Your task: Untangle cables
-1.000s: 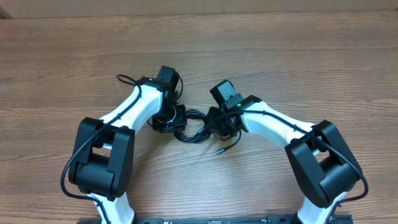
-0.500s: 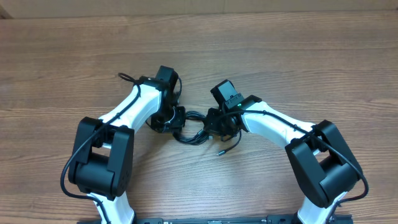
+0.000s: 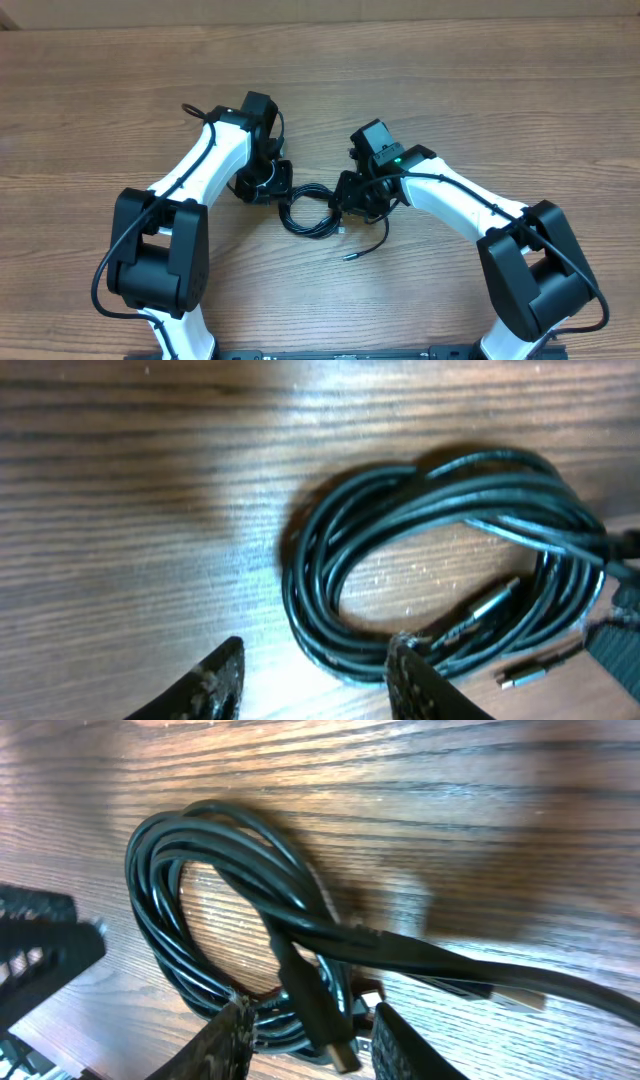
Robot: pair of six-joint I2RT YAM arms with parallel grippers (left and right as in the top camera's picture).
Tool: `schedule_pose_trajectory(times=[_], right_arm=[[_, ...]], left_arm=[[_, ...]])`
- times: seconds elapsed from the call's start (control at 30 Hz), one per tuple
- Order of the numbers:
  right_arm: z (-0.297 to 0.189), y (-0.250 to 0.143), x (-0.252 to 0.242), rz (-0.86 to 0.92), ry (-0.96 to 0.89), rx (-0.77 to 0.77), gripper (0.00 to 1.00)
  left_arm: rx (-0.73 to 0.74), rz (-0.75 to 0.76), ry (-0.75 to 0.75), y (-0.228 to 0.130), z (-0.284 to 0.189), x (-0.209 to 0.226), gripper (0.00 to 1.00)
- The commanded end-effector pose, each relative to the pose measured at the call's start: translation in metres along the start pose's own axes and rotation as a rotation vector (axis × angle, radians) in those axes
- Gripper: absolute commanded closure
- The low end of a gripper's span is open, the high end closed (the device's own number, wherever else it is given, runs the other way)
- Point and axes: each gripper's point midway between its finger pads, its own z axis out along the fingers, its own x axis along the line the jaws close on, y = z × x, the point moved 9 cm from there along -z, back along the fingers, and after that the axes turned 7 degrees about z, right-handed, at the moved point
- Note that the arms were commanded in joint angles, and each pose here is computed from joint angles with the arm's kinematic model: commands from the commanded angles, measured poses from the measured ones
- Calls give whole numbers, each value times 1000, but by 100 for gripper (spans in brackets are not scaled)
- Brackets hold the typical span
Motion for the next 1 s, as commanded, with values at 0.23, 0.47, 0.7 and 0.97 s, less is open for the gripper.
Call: schedule_pose_trajectory(times=[0.23, 0.47, 0.7, 0.97], right_arm=[[-10, 3, 12, -32, 0, -70, 67], [-12, 8, 6, 30, -60, -133, 70], [-31, 3, 20, -82, 90, -28, 76], [-28, -7, 23, -84, 87, 16, 64]], left_arm=[[16, -47, 23, -12, 32, 4, 57], [2, -37, 21, -14, 42, 7, 78], [-20, 99, -17, -10, 42, 4, 96], [-64, 91, -15, -2, 37, 8, 60]])
